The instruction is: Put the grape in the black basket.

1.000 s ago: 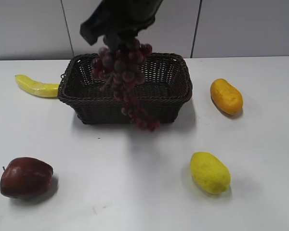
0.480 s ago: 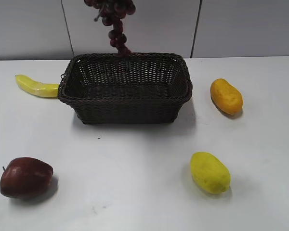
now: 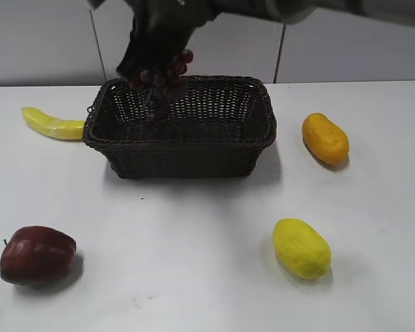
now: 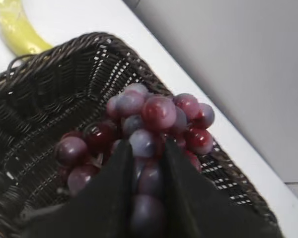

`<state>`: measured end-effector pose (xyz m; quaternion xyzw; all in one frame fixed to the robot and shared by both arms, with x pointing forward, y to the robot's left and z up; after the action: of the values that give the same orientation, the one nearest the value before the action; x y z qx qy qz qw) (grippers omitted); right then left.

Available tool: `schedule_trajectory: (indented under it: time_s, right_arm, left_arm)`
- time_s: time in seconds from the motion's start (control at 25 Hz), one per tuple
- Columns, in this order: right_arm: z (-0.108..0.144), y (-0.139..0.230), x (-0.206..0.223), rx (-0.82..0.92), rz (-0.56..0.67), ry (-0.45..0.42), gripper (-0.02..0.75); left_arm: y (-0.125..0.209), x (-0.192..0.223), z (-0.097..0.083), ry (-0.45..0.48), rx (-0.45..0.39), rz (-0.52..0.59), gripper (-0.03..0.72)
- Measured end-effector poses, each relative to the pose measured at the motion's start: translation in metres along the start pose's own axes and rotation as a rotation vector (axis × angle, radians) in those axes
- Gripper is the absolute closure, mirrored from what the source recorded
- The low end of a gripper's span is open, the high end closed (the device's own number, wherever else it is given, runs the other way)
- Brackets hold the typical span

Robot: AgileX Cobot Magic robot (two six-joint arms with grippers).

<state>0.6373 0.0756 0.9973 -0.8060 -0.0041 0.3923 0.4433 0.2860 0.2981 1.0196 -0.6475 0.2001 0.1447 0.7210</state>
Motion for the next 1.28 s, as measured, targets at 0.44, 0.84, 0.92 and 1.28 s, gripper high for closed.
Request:
schedule_trajectory:
  time_s: [0.44,0.84,0.92,1.28]
  right_arm:
    - [0.003,0.045,0.028,0.035,0.201,0.061,0.118]
    - [-0.075,0.064,0.000,0.279,0.435,0.168,0.120]
    - [-0.101,0.076,-0.008,0.358,0.490,0.167,0.123]
    - [-0.189,0.091,-0.061,0.478,0.515,0.159,0.140]
  left_arm:
    - [0.000,0.000,0.000,0.000,0.000,0.000,0.448]
    - [0.000,0.000,0.000,0.000,0.000,0.000,0.448]
    - [0.000,0.000,0.000,0.000,0.000,0.000,0.448]
    - [0.000,0.000,0.000,0.000,0.000,0.000,0.448]
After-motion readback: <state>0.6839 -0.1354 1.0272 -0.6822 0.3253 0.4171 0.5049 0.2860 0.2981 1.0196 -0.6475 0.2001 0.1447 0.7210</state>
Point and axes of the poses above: a point on each arm's last joint axis where the gripper is mounted, x pointing out along that axis toward the gripper, z along the wrist's bending axis when the last joint is at zero, y = z × x, the point moved 6 cm from there along x, pointing out along that axis toward the gripper, and after that the axes turned 8 degrees about x, right-handed, at the moved point
